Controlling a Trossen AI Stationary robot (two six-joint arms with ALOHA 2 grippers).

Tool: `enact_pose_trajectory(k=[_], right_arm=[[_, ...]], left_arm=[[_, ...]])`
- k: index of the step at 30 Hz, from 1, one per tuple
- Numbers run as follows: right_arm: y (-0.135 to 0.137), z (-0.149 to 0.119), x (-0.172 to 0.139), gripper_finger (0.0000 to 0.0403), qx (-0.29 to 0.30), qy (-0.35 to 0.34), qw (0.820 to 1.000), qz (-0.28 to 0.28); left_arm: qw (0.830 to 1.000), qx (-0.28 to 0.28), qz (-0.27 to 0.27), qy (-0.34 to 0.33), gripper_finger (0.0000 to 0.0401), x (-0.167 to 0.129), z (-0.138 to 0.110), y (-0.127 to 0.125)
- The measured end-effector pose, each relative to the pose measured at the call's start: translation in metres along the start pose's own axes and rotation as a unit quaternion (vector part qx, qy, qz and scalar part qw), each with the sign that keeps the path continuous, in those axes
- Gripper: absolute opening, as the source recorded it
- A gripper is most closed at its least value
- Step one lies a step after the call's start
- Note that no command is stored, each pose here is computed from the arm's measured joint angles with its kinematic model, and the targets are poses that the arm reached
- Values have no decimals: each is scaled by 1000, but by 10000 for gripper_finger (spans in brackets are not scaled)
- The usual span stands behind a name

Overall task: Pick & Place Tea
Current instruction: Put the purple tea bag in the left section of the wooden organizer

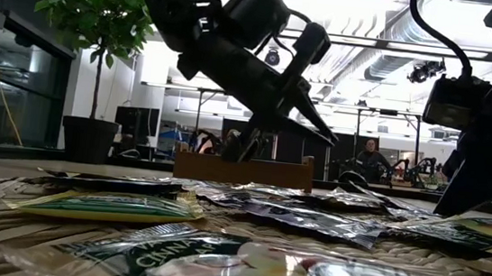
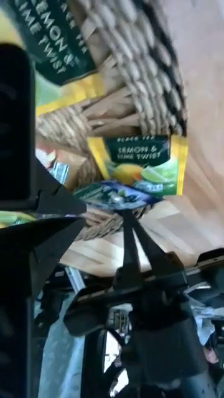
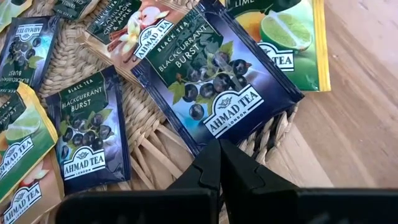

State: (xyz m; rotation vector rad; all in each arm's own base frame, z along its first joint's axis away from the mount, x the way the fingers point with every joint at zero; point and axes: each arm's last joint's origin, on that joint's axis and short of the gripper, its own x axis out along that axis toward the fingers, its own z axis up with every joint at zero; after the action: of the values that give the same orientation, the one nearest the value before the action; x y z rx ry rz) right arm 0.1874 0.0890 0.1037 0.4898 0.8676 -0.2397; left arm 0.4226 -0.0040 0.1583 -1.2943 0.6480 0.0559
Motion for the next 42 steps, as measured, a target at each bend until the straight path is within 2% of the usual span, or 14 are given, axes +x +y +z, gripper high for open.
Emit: enact_pose_trajectory(k=[8, 13, 17, 21, 24, 27, 31, 34, 38, 42], right_arm=[[-1, 0, 0, 0, 0, -9, 1000, -7], [-1, 1, 0, 0, 0, -18, 1000, -10], [-1, 2, 0, 0, 2, -27, 1000, -12], [-1, 2, 0, 0, 2, -27, 1000, -12], [-1, 2, 0, 0, 2, -27, 1000, -12], [-1, 2, 0, 0, 2, -28, 1000, -12], [0, 2, 0, 0, 2, -30, 999, -12], [0, 2, 0, 0, 3, -33, 999, -12], [0, 2, 0, 0, 3, -34, 999, -13], [0, 2, 0, 0, 2, -34, 999, -12]], left_arm=[[999, -41, -1, 3, 126, 0, 0, -3], [999, -51, 3, 4, 163, 14, 2, -1], [999, -51, 2, 13, 171, 23, 7, -10], [996, -66, 62, 26, 172, 33, 5, 0], [997, -56, 48, 2, 172, 38, 11, -11], [995, -60, 80, 13, 172, 41, 11, -5], [996, -51, 68, -2, 172, 44, 15, -13], [993, -61, 97, 12, 172, 47, 12, -2], [996, -53, 73, 7, 172, 48, 16, -13], [993, -60, 97, 14, 172, 51, 14, -4]])
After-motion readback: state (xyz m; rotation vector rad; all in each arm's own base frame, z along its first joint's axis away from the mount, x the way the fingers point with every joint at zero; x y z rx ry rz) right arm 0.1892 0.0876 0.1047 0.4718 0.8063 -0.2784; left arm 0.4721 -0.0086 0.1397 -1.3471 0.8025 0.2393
